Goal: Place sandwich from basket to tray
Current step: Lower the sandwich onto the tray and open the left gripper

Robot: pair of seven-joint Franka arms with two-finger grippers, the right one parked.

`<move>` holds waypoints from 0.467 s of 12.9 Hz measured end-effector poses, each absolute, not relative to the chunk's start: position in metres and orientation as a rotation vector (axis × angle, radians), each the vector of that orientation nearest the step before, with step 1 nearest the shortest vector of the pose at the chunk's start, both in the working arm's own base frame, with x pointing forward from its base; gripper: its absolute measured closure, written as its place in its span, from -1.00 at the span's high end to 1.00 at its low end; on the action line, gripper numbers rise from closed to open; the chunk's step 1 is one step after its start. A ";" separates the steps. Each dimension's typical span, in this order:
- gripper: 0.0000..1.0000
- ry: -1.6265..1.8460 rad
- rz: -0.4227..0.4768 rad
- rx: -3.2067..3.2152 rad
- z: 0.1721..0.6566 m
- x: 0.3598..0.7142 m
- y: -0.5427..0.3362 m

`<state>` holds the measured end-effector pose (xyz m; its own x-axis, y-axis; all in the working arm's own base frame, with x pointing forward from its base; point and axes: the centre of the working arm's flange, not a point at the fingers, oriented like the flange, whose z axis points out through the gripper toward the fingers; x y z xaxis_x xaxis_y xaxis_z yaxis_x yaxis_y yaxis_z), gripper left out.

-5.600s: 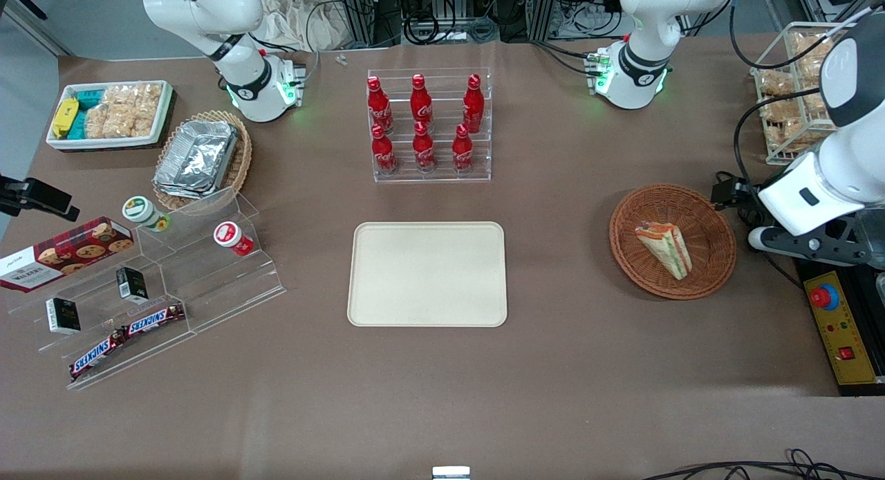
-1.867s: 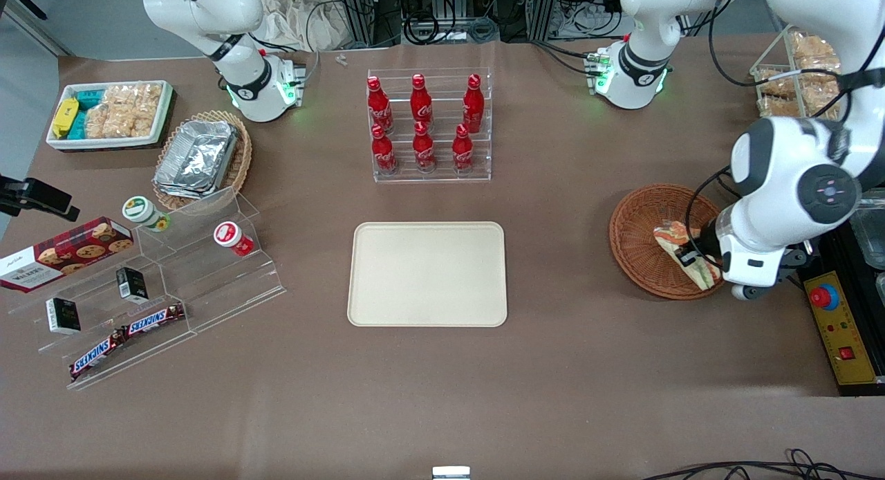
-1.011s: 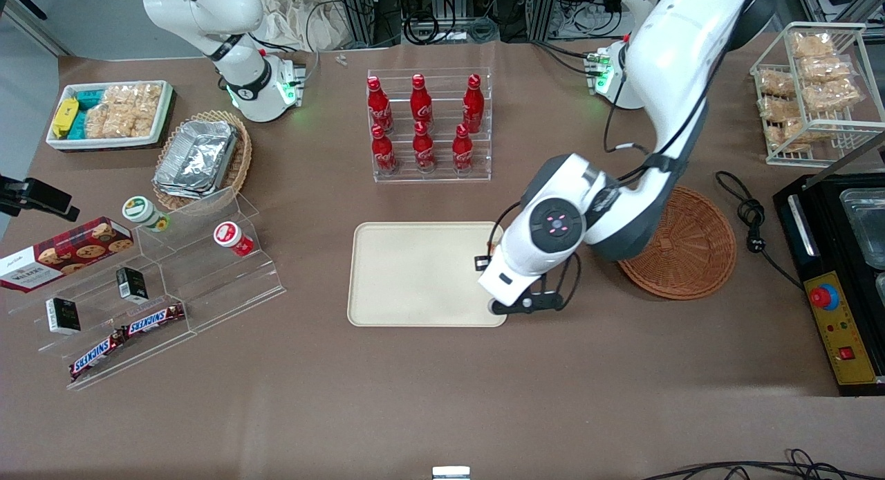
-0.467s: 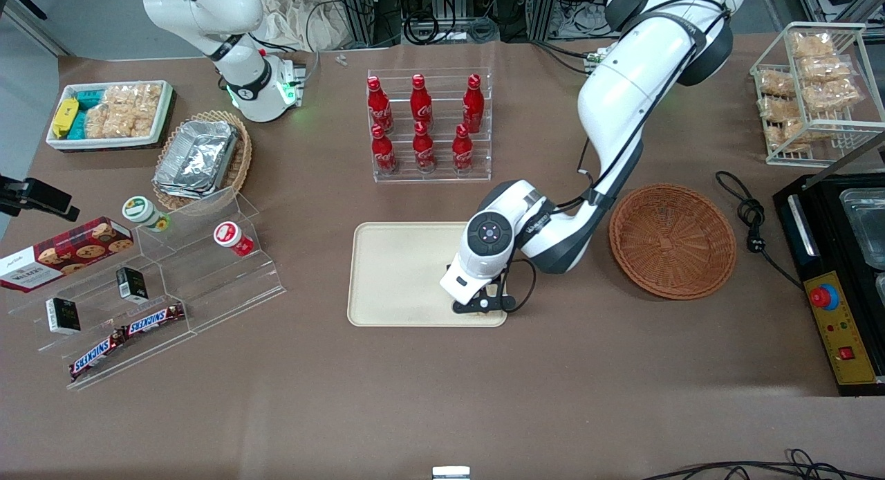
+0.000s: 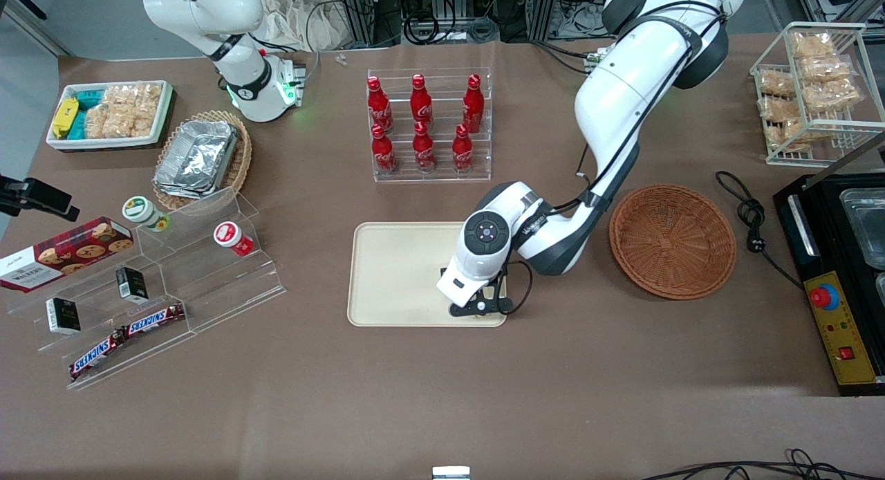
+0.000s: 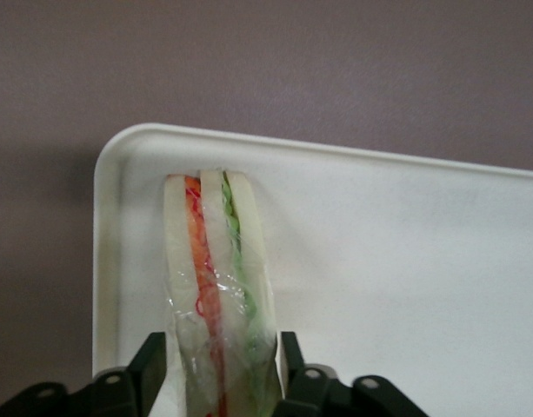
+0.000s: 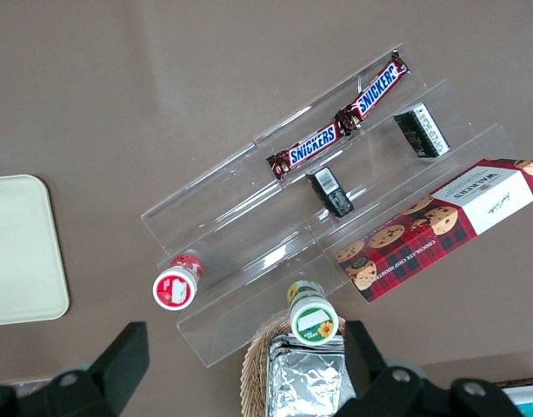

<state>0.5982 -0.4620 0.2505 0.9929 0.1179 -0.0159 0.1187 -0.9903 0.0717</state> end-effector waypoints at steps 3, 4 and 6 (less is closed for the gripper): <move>0.99 0.279 -0.017 3.112 0.308 0.622 -0.421; 1.00 0.327 -0.020 3.131 0.334 0.630 -0.399; 1.00 0.416 0.002 3.134 0.379 0.642 -0.354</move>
<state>0.6416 -0.3544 0.3792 0.9653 0.2610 0.0041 0.2611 -0.9651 -0.0194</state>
